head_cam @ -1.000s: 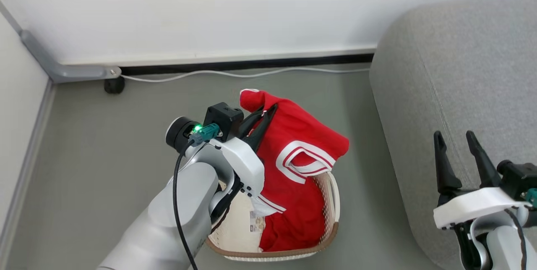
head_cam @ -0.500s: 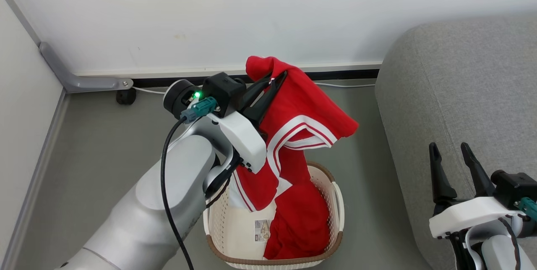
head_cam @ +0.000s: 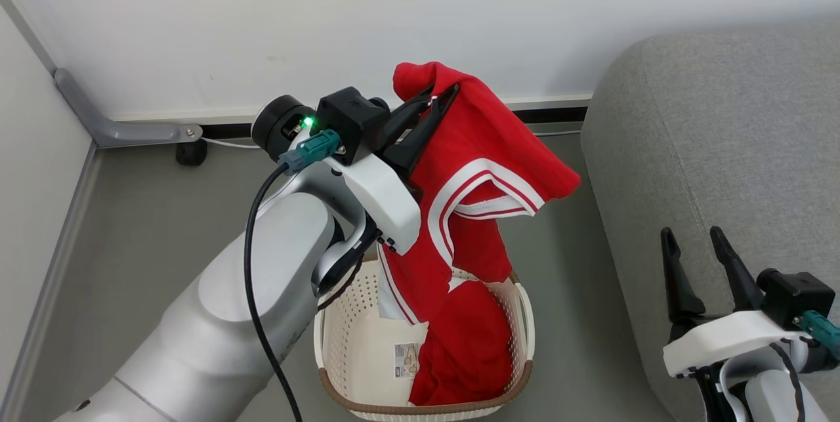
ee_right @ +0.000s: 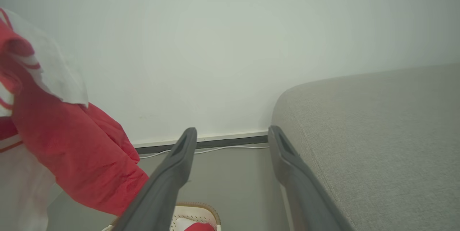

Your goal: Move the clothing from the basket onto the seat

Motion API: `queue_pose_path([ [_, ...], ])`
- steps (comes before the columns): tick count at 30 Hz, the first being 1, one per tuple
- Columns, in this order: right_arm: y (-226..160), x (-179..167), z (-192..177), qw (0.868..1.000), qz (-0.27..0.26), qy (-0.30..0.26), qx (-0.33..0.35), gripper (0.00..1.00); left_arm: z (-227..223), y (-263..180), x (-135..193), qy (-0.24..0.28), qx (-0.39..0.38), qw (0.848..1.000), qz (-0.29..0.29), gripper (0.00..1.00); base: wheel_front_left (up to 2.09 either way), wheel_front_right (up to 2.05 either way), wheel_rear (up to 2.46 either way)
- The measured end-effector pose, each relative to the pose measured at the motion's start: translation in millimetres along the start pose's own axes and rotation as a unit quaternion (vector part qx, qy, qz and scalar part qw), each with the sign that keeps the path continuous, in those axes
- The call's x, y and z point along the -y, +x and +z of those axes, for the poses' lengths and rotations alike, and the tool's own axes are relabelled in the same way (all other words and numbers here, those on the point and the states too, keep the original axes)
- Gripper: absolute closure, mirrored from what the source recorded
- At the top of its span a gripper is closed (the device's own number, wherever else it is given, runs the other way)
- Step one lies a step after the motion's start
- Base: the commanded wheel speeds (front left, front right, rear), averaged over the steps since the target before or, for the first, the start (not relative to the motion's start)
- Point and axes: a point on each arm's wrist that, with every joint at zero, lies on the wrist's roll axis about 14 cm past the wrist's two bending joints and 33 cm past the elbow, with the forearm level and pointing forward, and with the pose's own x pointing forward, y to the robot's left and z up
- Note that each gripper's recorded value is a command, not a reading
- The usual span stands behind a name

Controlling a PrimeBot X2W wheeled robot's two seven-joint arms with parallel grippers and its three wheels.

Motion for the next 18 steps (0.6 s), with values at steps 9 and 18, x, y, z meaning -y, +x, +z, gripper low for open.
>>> queue_pose_path([
  [9,7,-34,10,0.998,0.062,-0.004,0.011,0.00,1,2,0,0.000,0.001,1.000,0.000,1.00,0.00,0.00,0.00],
  [18,28,-89,49,0.982,0.178,-0.037,0.053,0.00,-2,2,0,0.001,-0.001,1.000,0.001,1.00,0.00,0.00,0.00],
])
